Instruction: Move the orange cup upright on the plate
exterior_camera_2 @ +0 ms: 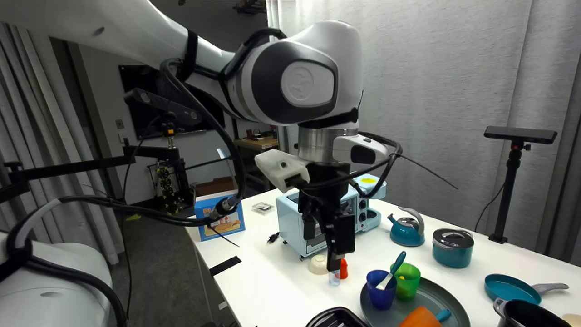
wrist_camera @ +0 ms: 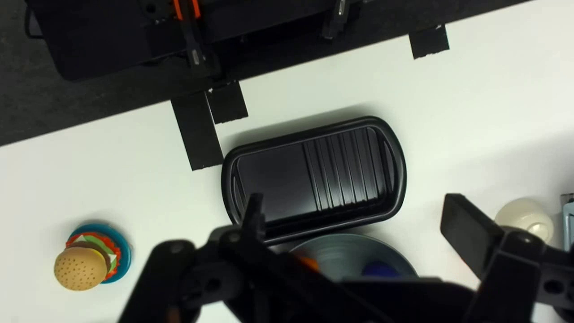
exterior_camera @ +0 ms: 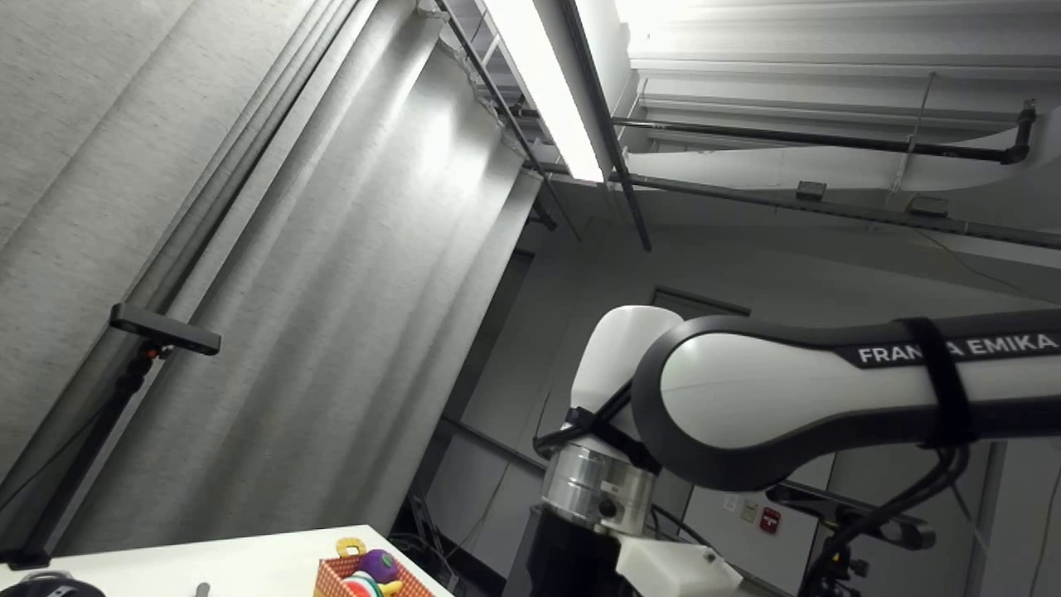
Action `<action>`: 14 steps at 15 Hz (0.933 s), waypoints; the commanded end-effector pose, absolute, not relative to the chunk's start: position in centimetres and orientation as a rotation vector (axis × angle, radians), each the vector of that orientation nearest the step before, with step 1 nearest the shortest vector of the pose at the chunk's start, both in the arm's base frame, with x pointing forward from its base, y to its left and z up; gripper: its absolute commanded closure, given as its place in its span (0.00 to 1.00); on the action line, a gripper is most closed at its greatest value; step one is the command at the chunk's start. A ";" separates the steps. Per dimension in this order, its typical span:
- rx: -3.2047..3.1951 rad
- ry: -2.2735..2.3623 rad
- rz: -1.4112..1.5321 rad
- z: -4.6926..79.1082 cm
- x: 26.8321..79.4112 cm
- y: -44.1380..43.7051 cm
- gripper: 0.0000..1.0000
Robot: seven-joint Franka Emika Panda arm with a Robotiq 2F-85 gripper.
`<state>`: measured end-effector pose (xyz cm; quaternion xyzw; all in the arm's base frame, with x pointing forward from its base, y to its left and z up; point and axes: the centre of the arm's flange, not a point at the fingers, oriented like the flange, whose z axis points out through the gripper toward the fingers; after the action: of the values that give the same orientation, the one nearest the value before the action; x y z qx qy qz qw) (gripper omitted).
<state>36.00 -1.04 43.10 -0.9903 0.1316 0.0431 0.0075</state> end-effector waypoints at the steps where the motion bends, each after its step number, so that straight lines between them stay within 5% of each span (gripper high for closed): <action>1: -3.113 0.439 0.038 41.9 38.4 -1.8 0.00; 14: -3.122 0.403 -0.019 38.5 41.2 -1.8 0.00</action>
<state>41.18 -1.83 38.48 -0.9918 0.1279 -0.0059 -0.0032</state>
